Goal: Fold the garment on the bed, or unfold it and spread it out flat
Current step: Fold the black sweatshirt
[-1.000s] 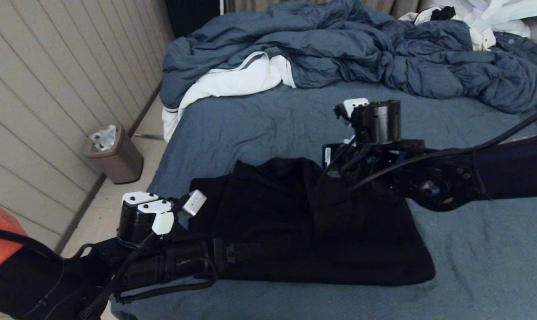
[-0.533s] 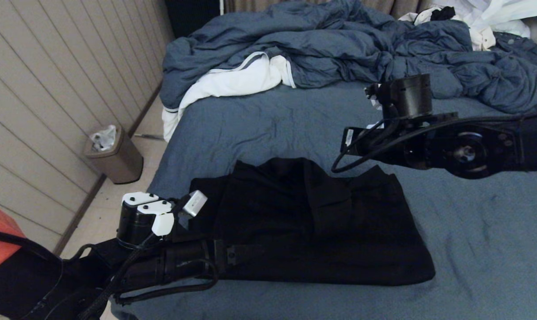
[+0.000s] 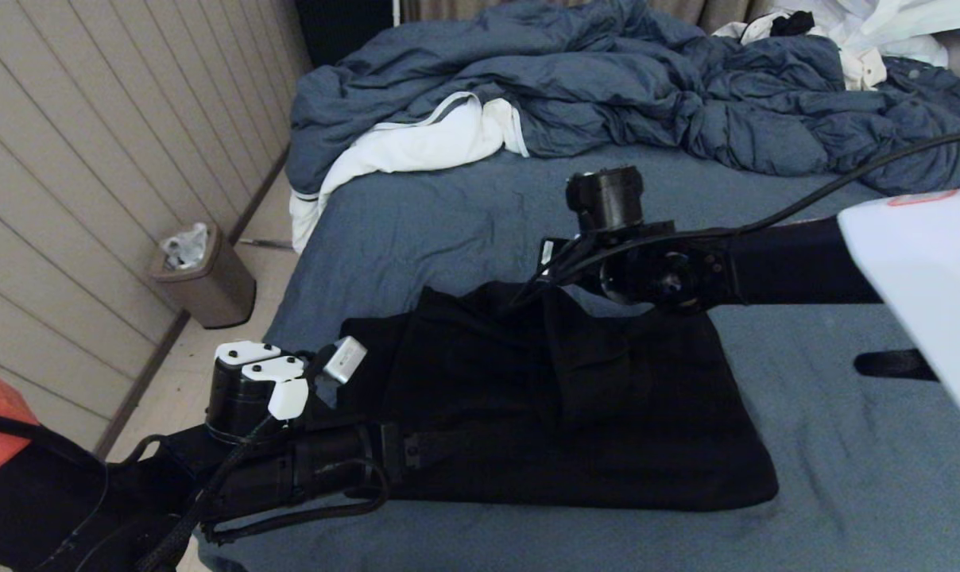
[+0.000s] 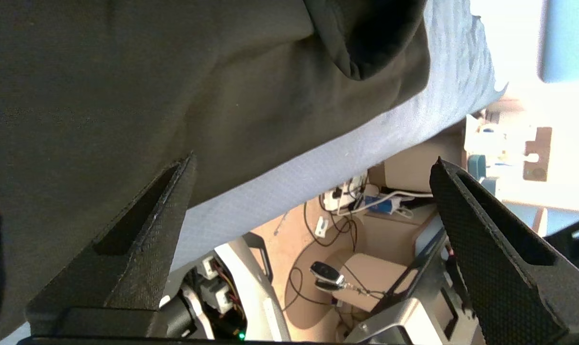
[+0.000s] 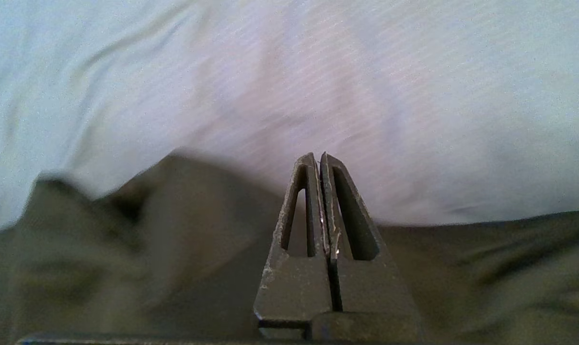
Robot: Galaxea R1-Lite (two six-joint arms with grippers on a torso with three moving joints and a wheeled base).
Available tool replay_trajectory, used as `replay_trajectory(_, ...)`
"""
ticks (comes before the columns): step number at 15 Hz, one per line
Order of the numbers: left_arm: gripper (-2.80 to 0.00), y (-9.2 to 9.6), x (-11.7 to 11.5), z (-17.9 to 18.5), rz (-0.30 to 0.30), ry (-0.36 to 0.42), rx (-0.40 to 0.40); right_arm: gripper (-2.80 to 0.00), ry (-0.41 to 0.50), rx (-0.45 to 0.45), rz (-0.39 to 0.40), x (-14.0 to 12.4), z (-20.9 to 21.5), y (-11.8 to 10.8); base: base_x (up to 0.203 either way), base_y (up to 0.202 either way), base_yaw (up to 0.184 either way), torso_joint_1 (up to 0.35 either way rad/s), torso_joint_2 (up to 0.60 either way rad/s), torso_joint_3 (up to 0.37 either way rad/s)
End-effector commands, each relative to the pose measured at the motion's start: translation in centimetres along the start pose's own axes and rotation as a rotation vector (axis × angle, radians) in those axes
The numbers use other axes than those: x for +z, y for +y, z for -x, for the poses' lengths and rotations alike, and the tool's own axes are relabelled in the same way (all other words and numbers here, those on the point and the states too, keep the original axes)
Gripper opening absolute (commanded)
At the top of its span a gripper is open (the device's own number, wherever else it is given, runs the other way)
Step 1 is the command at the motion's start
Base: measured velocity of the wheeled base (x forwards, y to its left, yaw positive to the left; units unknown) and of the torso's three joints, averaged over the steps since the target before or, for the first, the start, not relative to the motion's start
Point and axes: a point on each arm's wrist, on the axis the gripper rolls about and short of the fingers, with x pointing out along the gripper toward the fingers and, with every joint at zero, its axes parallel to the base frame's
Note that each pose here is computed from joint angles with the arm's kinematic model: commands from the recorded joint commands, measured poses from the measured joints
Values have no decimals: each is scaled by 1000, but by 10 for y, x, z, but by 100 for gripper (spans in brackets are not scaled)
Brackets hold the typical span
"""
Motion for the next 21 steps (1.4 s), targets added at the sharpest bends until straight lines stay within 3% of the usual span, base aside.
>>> replay_trajectory(1,0,0,0,0,1,-3,-5,-280,41,18,29,-23,-10,17,0,0,0,0,0,0)
replay_trajectory(5,0,0,0,0,0,-4,-4,-280,133,34,87,-62,-4,33,0,0,0,0,0,0)
replay_trajectory(12,0,-1,1,0,-1,-5,-4,-280,222,54,176,-146,-2,40,0,0,0,0,0,0)
replay_trajectory(17,0,-2,1,1,-1,-8,-6,-280,243,47,191,-156,-6,41,0,0,0,0,0,0)
replay_trajectory(21,0,-3,2,3,-4,-13,-11,-280,205,55,170,-137,2,40,0,0,0,0,0,0)
